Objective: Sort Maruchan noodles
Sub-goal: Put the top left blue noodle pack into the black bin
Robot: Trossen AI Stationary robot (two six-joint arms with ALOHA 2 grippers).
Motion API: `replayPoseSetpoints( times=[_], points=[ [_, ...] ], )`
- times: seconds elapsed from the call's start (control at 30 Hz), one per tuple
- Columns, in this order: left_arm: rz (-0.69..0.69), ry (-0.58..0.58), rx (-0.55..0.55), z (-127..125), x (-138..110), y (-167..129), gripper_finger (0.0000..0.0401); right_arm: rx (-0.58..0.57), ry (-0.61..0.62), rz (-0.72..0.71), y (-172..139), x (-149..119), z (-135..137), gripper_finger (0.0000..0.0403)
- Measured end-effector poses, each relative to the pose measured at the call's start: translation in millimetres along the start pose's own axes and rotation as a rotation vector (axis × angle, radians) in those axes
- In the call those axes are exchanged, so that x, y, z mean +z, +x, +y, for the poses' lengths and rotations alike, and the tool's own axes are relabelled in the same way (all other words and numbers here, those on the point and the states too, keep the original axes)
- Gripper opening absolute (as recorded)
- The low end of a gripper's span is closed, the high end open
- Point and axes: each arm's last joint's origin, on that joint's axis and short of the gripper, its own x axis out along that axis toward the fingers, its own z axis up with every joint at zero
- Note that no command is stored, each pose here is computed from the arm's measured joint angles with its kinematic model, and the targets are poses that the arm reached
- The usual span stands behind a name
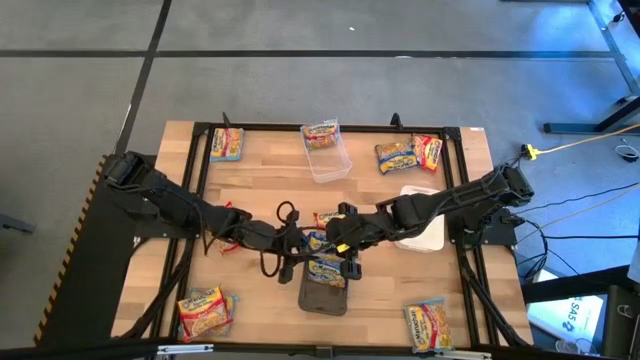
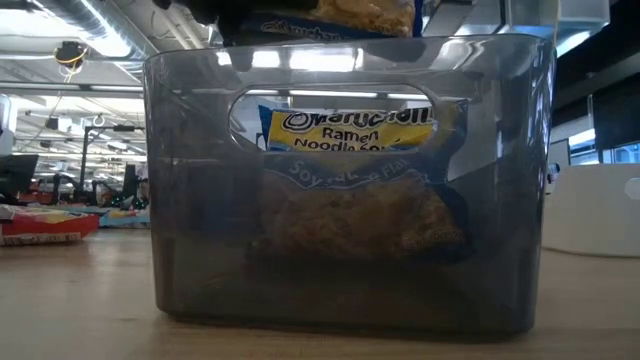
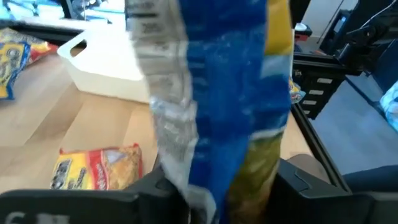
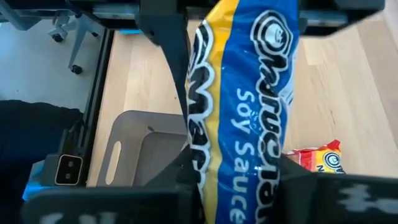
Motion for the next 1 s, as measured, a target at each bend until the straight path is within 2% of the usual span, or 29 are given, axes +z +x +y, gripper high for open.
replayPoseSetpoints(
  times=[0.27,0.47,0.73,1.0],
  points=[
    [0.156,-0.093,-0.081,-3,7,-42,0.0141,0.033,-0.004,0.008,-3,-5,16,0.0062],
    [0.267,-0.073,-0.017,-19,-9,-58,0.0141,0.066,0.024,0.036,13,-14,35,0.0068],
    [0.302,-0.053,0.059,-40,-33,-49,0.0141,0.087,0.064,0.077,49,-27,51,0.0070],
    [0.350,-0.080,0.084,-46,-50,-39,0.0141,0.058,0.065,0.126,78,-38,50,0.0071]
  ],
)
